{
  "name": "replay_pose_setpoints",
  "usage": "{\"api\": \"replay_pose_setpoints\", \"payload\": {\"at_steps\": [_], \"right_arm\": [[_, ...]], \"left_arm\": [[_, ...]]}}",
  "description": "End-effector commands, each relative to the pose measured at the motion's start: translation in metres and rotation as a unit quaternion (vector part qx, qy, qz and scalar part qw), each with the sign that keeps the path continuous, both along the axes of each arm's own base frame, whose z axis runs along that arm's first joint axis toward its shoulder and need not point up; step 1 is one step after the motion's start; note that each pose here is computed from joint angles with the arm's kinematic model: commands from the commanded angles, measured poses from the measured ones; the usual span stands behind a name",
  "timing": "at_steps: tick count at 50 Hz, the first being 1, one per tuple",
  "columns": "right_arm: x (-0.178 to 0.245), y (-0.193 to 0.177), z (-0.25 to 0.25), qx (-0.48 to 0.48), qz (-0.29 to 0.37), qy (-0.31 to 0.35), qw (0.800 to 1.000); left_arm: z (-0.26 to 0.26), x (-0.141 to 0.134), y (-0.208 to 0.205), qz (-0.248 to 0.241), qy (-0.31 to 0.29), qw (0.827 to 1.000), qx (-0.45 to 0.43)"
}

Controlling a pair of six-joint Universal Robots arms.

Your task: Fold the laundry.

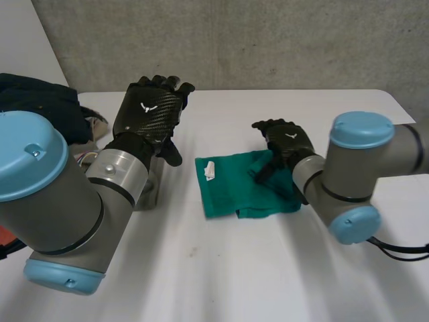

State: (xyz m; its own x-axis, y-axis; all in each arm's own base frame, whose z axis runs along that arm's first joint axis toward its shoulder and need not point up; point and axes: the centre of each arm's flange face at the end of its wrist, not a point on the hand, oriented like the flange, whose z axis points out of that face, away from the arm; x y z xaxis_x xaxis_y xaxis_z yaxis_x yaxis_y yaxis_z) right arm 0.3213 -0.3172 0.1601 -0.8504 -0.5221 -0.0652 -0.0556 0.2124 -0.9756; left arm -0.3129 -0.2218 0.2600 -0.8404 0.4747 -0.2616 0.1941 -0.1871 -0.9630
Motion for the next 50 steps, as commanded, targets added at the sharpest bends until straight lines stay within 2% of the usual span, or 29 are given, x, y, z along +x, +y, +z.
{"api": "replay_pose_setpoints", "payload": {"at_steps": [1,16,24,28,29,33,36,38,42,45,47,50], "right_arm": [[0.015,-0.003,-0.019,0.007,-0.008,0.037,0.999],[0.021,-0.016,-0.034,-0.032,-0.009,0.059,0.998],[0.035,-0.004,0.004,-0.084,0.021,0.053,0.995],[0.049,0.017,0.021,-0.108,0.071,0.037,0.991],[0.055,0.03,0.021,-0.108,0.105,0.033,0.988],[0.064,0.07,0.004,-0.088,0.205,0.04,0.974],[0.066,0.094,-0.01,-0.088,0.262,0.054,0.96],[0.065,0.102,-0.016,-0.093,0.276,0.065,0.954],[0.064,0.095,-0.019,-0.124,0.253,0.095,0.955],[0.056,0.074,-0.009,-0.135,0.185,0.11,0.967],[0.05,0.063,0.005,-0.141,0.143,0.107,0.974],[0.044,0.056,0.023,-0.148,0.124,0.089,0.977]], "left_arm": [[-0.002,0.004,0.001,0.005,-0.001,1.0,0.001],[-0.01,0.016,-0.01,0.024,-0.004,1.0,0.006],[-0.007,0.022,-0.012,0.033,-0.002,0.999,0.004],[-0.003,0.026,-0.012,0.037,0.001,0.999,0.0],[-0.002,0.028,-0.011,0.038,0.003,0.999,-0.001],[0.002,0.032,-0.011,0.043,0.008,0.999,-0.006],[0.002,0.034,-0.012,0.045,0.011,0.999,-0.006],[0.002,0.034,-0.012,0.045,0.013,0.999,-0.007],[0.001,0.033,-0.013,0.042,0.013,0.999,-0.012],[0.0,0.03,-0.013,0.039,0.013,0.999,-0.012],[0.0,0.027,-0.013,0.035,0.013,0.999,-0.013],[0.001,0.023,-0.013,0.032,0.014,0.999,-0.015]]}}
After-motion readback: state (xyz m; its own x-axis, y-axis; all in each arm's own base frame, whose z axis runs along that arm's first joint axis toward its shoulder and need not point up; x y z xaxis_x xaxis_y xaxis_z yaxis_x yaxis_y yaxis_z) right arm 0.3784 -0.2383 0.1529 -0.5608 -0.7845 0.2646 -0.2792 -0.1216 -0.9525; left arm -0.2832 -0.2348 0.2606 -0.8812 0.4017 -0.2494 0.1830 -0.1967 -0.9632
